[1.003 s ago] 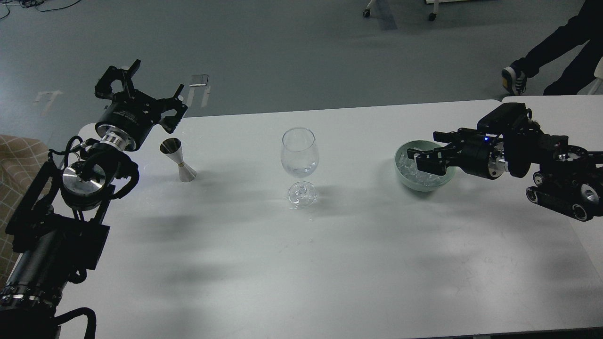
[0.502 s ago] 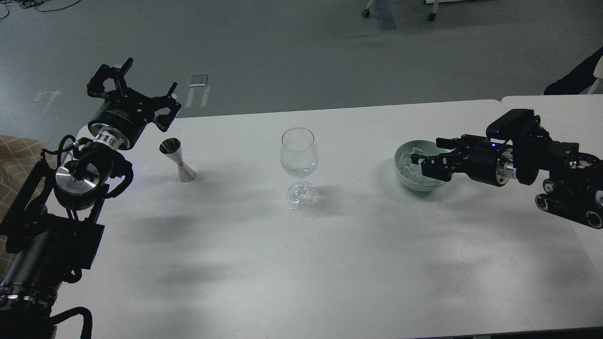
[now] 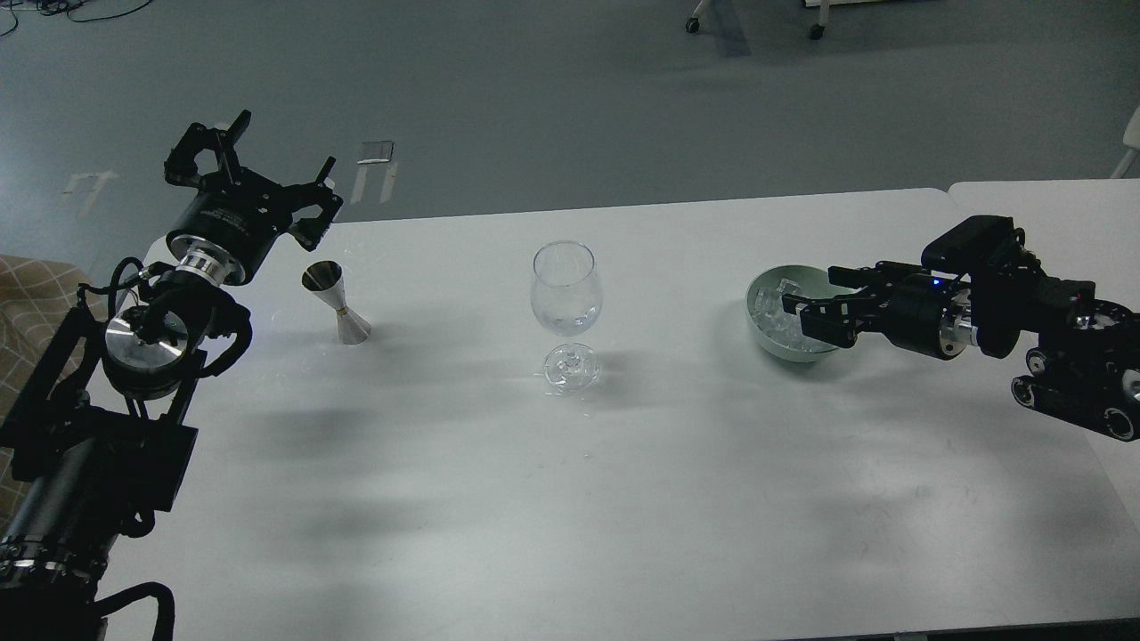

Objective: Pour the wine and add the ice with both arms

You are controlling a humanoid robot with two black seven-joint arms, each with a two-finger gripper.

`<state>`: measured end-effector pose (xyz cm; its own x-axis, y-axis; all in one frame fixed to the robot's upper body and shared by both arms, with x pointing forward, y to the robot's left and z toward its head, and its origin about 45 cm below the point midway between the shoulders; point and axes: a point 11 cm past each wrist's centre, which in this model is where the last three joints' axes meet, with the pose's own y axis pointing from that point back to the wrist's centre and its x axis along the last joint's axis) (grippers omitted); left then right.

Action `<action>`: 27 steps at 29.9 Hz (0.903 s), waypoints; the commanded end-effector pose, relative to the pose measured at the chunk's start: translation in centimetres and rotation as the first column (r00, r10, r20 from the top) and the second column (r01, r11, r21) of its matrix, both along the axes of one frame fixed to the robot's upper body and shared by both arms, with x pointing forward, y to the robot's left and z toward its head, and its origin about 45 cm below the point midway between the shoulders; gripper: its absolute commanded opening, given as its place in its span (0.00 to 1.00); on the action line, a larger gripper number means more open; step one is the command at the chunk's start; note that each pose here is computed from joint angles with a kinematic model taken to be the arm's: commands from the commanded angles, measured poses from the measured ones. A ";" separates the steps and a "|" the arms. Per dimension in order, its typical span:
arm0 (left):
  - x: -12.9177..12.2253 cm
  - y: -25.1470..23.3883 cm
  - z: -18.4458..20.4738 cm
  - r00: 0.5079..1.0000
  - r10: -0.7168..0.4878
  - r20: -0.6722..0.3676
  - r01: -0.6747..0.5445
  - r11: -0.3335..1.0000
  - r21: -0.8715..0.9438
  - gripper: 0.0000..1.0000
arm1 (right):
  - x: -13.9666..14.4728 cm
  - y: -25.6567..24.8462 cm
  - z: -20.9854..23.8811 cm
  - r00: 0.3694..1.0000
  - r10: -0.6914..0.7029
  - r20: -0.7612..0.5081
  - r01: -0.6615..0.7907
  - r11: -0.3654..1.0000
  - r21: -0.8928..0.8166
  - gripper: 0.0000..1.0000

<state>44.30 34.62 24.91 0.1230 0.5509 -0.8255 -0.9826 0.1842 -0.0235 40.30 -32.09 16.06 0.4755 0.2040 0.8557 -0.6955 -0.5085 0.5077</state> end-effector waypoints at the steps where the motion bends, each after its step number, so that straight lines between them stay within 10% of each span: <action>1: 0.0 0.0 0.0 1.000 0.000 0.000 0.000 1.000 0.000 0.94 | -0.3 -0.1 -0.6 1.000 -0.028 -0.007 0.028 0.999 0.021 0.81; 27: -0.7 -0.3 -1.6 1.000 0.000 -0.031 0.000 1.000 -0.008 0.94 | -0.1 -0.4 -2.3 0.997 -0.076 -0.018 0.077 0.997 0.011 0.59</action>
